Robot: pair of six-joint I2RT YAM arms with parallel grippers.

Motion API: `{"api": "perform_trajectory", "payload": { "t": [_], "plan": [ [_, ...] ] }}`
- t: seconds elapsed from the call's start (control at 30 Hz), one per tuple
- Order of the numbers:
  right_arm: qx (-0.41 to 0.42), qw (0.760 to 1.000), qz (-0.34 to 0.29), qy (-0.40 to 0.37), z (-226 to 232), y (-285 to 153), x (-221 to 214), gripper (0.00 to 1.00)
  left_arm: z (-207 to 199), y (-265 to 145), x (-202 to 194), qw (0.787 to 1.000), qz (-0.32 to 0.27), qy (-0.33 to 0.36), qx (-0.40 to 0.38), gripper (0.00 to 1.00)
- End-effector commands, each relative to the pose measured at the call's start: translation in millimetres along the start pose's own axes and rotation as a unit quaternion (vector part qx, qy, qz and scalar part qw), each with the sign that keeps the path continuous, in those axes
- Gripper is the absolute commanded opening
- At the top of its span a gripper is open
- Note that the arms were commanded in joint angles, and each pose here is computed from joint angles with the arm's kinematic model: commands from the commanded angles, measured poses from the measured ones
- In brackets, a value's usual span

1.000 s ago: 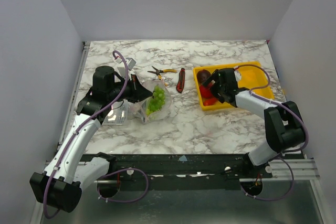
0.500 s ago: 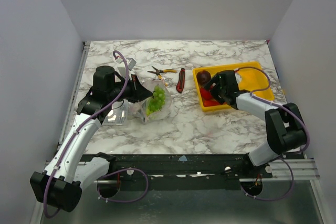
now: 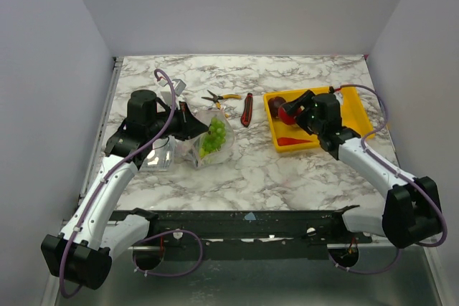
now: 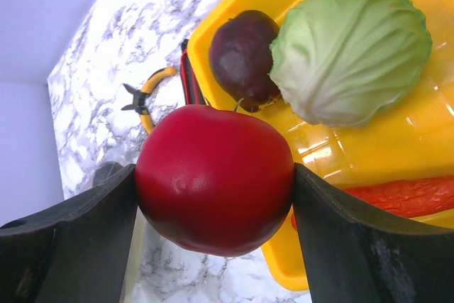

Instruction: Place the food in the zip-top bag and seal the zipper

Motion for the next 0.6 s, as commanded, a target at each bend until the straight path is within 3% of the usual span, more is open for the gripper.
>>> {"api": "perform_trajectory", "payload": {
  "t": [0.0,0.17,0.3,0.47,0.57],
  "plan": [
    [0.029,0.999,0.017,-0.038,10,-16,0,0.06,-5,-1,8,1.0,-0.017,0.011,-0.015,0.0],
    [0.173,0.977,0.098,-0.076,70,-41,-20,0.05,-5,-1,9,1.0,-0.018,0.011,-0.015,0.0],
    [0.288,0.934,0.162,-0.135,121,-75,-57,0.05,-4,-2,9,1.0,-0.019,0.013,-0.011,0.0],
    [0.4,0.859,0.148,-0.283,184,-151,-129,0.07,-3,-2,9,1.0,-0.018,0.013,-0.008,0.0],
    [0.428,0.84,0.14,-0.302,198,-180,-149,0.07,-3,-2,9,1.0,-0.018,0.013,-0.009,0.0]
  ]
}}
Point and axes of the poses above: each gripper's point midway between its finger pads, its own y axis out along the fingers, its own z axis along the line the jaws close on, x = y × z, the point moved 1 cm from there along -y, back along the fingers, and after that the axes turned 14 degrees about y, right-handed, at the moved point
